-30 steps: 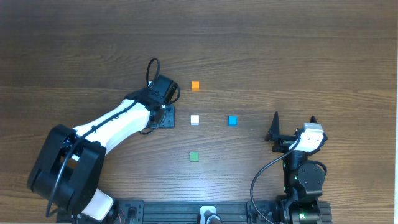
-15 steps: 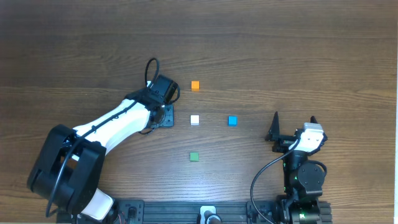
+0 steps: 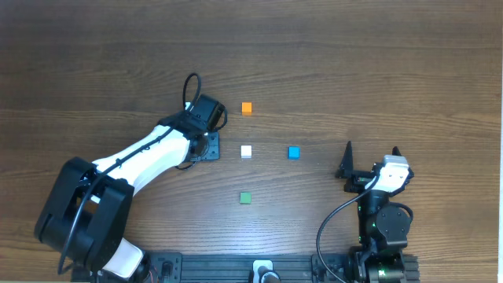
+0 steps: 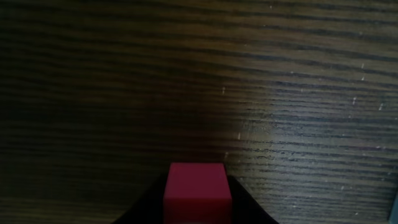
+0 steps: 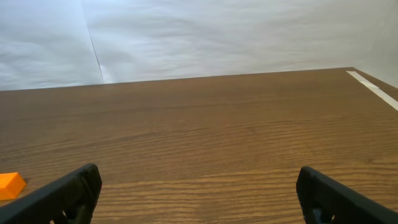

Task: Stack Cubes

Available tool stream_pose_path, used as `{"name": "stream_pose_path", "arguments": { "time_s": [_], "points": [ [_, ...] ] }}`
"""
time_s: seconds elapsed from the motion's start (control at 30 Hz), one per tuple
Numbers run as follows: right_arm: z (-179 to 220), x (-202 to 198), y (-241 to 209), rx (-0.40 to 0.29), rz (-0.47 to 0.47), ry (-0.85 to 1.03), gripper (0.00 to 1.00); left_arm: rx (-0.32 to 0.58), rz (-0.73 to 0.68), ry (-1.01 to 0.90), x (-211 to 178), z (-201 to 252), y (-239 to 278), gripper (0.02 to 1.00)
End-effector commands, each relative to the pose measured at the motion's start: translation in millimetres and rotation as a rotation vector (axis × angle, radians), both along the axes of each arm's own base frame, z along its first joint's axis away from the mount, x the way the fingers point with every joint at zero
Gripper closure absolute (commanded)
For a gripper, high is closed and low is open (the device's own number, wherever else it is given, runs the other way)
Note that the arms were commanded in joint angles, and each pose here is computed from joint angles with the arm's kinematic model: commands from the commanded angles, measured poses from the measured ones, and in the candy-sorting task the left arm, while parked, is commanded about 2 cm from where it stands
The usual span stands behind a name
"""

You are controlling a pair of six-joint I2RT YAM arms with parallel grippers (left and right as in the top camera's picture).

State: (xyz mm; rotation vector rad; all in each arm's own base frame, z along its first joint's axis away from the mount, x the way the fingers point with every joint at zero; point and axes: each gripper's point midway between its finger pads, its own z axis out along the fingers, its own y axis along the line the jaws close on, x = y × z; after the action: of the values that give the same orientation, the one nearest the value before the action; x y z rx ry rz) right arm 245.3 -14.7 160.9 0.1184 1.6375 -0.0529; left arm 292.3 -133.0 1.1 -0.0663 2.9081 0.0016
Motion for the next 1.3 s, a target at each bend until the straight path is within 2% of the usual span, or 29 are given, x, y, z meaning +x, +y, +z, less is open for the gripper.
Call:
{"name": "stream_pose_path", "arguments": {
  "time_s": [0.03,0.23,0.4,0.5,0.7,0.9,1.3],
  "points": [
    [-2,0,-1,-0.005,-0.002,0.001,0.009,0.002,0.016,-0.015,7,2,-1,0.785],
    [-2,0,-1,-0.005,-0.002,0.001,0.009,-0.022,0.020,-0.024,7,8,-4,0.858],
    [-2,0,-1,-0.005,-0.002,0.001,0.007,-0.034,0.051,-0.043,13,33,-12,0.917],
    [-2,0,-1,-0.005,-0.002,0.001,0.014,-0.025,0.069,-0.066,19,61,-26,0.941],
    [-2,0,-1,-0.005,-0.002,0.001,0.009,-0.084,0.032,-0.125,19,105,-84,0.934],
    [-2,0,-1,-0.005,-0.002,0.001,0.007,-0.089,0.026,-0.094,6,91,-113,0.928],
    [-2,0,-1,-0.005,-0.002,0.001,0.009,-0.051,0.029,-0.019,-3,60,-119,0.932]
  ]
}}
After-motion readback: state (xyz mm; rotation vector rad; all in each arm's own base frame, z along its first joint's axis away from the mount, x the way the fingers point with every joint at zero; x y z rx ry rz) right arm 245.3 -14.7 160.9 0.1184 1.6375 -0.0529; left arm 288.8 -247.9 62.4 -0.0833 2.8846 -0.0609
